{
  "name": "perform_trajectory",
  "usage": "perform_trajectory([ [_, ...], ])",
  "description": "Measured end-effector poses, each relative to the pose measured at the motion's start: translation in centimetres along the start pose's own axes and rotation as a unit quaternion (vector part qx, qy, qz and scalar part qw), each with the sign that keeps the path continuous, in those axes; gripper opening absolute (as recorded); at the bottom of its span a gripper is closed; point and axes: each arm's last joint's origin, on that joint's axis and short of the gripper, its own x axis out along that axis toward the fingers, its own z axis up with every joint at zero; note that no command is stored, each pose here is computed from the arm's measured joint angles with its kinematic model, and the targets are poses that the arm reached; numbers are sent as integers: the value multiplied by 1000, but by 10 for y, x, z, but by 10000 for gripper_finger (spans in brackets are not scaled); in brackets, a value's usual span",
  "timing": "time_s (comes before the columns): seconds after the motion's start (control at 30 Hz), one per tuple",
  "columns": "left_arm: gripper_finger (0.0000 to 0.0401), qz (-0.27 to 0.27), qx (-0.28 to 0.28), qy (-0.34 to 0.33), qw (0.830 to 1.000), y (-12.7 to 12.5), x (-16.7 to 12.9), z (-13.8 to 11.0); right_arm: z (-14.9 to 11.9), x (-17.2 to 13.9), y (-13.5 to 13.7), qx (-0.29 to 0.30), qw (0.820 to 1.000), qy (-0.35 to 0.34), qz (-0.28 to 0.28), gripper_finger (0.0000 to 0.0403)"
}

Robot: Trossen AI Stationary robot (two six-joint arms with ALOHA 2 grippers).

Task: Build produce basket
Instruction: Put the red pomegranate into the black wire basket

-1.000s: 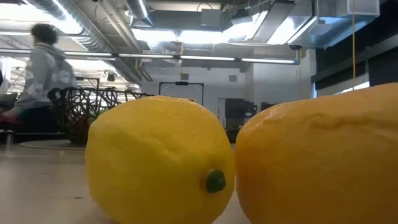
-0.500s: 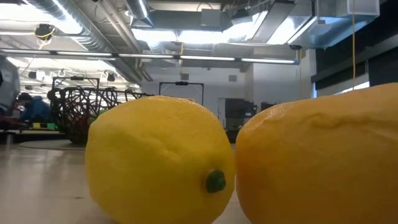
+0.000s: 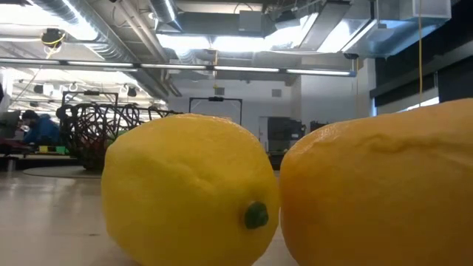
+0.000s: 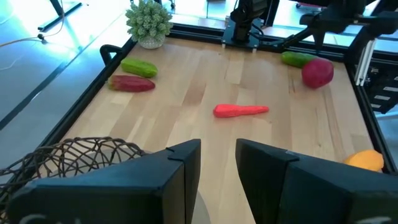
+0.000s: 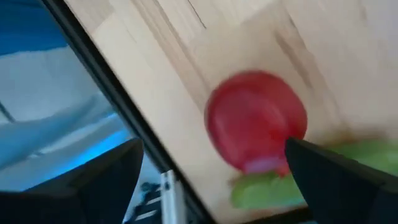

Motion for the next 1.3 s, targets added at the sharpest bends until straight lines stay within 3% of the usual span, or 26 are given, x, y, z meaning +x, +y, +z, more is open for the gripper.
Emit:
perform_trajectory([
  [0.17, 92, 0, 0, 0, 1000, 0, 0, 0, -3, 2, 2, -135, 991, -15, 2, 384],
  [0.5, 92, 0, 0, 0, 1000, 0, 0, 0, -9, 15, -3, -204, 977, -20, -66, 384],
  [0.83, 92, 0, 0, 0, 1000, 0, 0, 0, -10, 44, -1, -222, 967, 1, -122, 384],
  [1.3, 92, 0, 0, 0, 1000, 0, 0, 0, -10, 69, 4, -243, 960, 15, -139, 385],
])
